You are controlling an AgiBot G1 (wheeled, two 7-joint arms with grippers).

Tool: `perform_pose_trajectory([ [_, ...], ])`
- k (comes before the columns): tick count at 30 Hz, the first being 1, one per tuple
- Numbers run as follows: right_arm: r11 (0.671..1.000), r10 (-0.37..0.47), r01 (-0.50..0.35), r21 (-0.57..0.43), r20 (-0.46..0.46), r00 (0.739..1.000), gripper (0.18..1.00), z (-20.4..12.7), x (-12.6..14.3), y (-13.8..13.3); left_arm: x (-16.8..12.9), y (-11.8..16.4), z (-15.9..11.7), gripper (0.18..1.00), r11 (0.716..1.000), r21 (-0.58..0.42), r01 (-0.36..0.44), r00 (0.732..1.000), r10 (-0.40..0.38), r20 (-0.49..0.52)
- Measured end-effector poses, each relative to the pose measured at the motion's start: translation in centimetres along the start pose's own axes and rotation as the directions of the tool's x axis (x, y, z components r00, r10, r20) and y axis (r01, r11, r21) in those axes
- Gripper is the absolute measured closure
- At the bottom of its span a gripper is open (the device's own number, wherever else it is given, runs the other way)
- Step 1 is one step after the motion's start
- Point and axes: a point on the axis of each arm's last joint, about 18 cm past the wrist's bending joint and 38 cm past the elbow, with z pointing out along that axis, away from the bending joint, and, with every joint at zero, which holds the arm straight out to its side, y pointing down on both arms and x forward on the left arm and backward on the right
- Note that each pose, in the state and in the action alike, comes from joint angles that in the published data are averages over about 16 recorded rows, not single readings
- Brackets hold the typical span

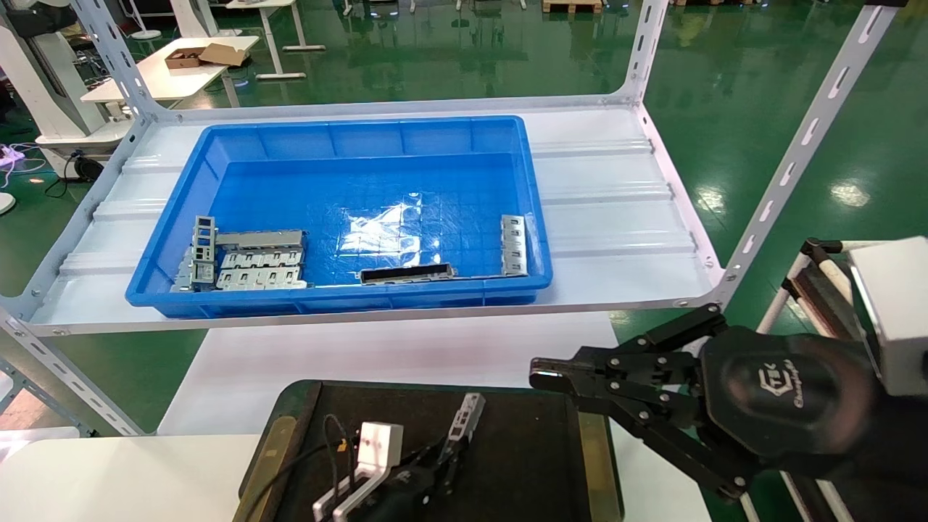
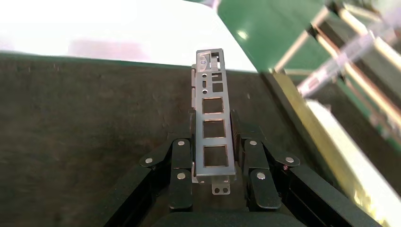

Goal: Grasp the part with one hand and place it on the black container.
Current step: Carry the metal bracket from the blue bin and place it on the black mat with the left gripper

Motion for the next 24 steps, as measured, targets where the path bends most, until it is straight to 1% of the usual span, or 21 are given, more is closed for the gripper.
perform_pose_trajectory([
  [5, 1.0, 0.0, 0.0, 0.0, 0.0, 1.0, 0.988, 0.0, 0.0, 0.0, 1.0, 0.7, 1.7, 0.86, 0.996, 0.014, 0.083, 0.995, -0.083, 0.054],
  [9, 1.0, 0.0, 0.0, 0.0, 0.0, 1.0, 0.988, 0.0, 0.0, 0.0, 1.5, 1.1, 2.7, 0.86, 0.992, 0.01, 0.126, 0.989, -0.127, 0.078],
  [15, 1.0, 0.0, 0.0, 0.0, 0.0, 1.0, 0.988, 0.0, 0.0, 0.0, 1.6, 1.7, 3.5, 0.86, 0.986, -0.004, 0.165, 0.98, -0.163, 0.111],
  [24, 1.0, 0.0, 0.0, 0.0, 0.0, 1.0, 0.988, 0.0, 0.0, 0.0, 1.7, 2.5, 4.2, 0.861, 0.979, -0.024, 0.202, 0.969, -0.197, 0.149],
])
